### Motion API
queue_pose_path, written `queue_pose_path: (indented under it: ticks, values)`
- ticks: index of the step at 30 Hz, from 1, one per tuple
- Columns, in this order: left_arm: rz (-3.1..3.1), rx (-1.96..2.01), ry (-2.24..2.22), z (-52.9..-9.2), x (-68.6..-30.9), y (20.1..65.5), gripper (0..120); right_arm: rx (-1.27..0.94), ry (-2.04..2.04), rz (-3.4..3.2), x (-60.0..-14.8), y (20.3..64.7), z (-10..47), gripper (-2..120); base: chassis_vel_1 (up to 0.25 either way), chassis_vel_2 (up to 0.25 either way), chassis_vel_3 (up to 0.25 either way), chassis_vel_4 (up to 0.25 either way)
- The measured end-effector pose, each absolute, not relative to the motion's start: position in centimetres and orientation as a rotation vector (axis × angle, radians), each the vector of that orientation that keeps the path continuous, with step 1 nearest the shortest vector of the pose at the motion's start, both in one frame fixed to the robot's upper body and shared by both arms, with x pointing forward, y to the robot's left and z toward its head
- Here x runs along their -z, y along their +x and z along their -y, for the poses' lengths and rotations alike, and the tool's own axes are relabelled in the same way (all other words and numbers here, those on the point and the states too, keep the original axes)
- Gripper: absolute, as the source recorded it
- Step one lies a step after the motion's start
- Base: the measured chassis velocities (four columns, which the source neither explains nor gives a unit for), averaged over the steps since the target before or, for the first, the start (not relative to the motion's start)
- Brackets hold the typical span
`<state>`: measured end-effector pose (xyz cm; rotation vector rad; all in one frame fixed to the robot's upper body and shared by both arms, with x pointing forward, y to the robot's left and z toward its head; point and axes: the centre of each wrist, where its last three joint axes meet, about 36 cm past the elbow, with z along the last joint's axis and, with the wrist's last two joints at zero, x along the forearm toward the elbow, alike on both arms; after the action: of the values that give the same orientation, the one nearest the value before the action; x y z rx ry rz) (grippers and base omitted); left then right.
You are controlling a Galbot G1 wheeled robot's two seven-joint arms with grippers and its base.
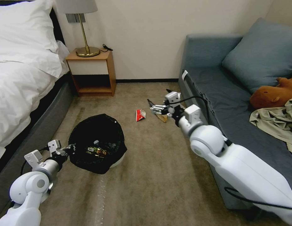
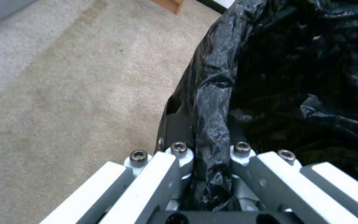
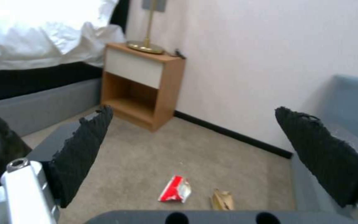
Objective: Pick up the trash bin, then pick up the garbage on the floor and place it into the trash bin.
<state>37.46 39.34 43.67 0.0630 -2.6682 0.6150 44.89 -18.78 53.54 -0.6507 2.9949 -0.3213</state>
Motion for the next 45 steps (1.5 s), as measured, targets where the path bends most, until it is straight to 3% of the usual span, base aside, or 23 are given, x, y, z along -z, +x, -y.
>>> queue_pose_path:
  ticks: [17,45]
  values:
    - [2.688,-0.593,0.073,-39.0,-44.1,37.8,4,0.308,-0.368,-3.047,-49.7,37.6,22.7,100,0.000,0.000,0.000,0.000]
    - [2.694,-0.595,0.073,-39.1,-44.4,37.8,4,0.280,-0.358,-3.083,-47.1,35.7,21.0,100,0.000,0.000,0.000,0.000]
